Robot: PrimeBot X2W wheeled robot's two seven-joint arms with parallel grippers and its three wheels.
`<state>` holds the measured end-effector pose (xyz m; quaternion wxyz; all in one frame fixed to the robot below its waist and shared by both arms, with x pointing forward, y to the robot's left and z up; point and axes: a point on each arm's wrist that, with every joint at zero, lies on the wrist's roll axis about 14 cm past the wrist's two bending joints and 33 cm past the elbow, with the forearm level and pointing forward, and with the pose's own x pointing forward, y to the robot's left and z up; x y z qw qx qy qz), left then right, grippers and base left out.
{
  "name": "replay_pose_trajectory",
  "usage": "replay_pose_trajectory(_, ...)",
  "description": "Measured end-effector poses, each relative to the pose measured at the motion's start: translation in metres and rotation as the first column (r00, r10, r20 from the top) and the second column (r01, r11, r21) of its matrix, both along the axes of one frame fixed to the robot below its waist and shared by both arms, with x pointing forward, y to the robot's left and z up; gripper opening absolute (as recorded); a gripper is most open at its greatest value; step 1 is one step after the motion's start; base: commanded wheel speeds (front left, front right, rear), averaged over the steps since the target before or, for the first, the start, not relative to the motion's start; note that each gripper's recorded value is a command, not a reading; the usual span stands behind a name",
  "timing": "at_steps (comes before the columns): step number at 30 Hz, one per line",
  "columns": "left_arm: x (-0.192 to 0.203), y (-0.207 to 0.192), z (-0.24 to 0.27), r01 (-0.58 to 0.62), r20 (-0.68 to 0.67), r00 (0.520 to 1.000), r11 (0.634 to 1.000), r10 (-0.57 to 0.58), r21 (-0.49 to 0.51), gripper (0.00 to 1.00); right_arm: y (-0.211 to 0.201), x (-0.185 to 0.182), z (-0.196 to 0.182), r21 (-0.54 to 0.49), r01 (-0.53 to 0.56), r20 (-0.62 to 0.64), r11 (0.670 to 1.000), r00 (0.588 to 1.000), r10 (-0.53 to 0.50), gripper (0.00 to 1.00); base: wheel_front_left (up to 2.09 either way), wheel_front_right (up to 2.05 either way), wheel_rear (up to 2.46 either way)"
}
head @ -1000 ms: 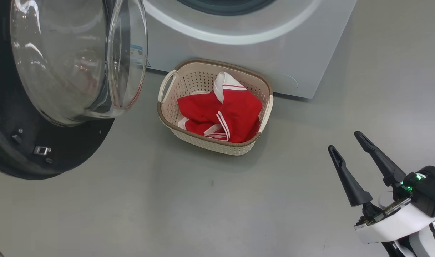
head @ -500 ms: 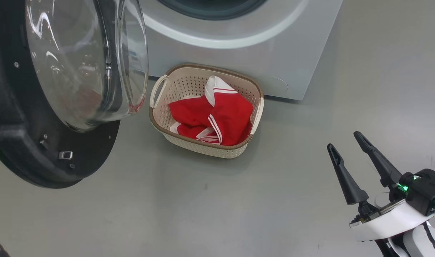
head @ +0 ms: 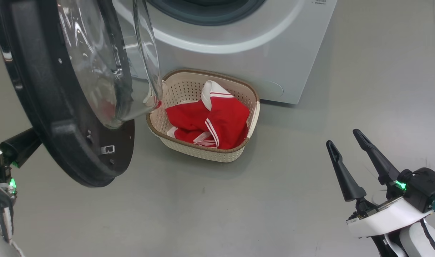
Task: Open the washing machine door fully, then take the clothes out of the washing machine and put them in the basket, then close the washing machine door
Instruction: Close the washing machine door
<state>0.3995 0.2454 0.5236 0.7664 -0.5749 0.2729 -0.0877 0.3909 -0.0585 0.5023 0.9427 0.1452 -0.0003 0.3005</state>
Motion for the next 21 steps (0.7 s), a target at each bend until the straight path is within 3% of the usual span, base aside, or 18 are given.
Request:
replay_pose_trajectory(8, -0.001, -0.033, 0.012, 0.065, 0.071, 0.996, 0.994, -0.059, -0.083, 0.00, 0.001, -0.002, 0.004, 0.002, 0.005, 0.010, 1.000, 1.000, -0.005, 1.00, 0.00, 0.00, 0.00)
replay_pose_trajectory(21, 0.002, -0.074, 0.011, 0.070, 0.121, 0.991, 0.985, -0.050, -0.160, 0.00, 0.002, -0.004, 0.005, 0.013, 0.010, 0.007, 1.000, 1.000, -0.010, 1.00, 0.00, 0.00, 0.00)
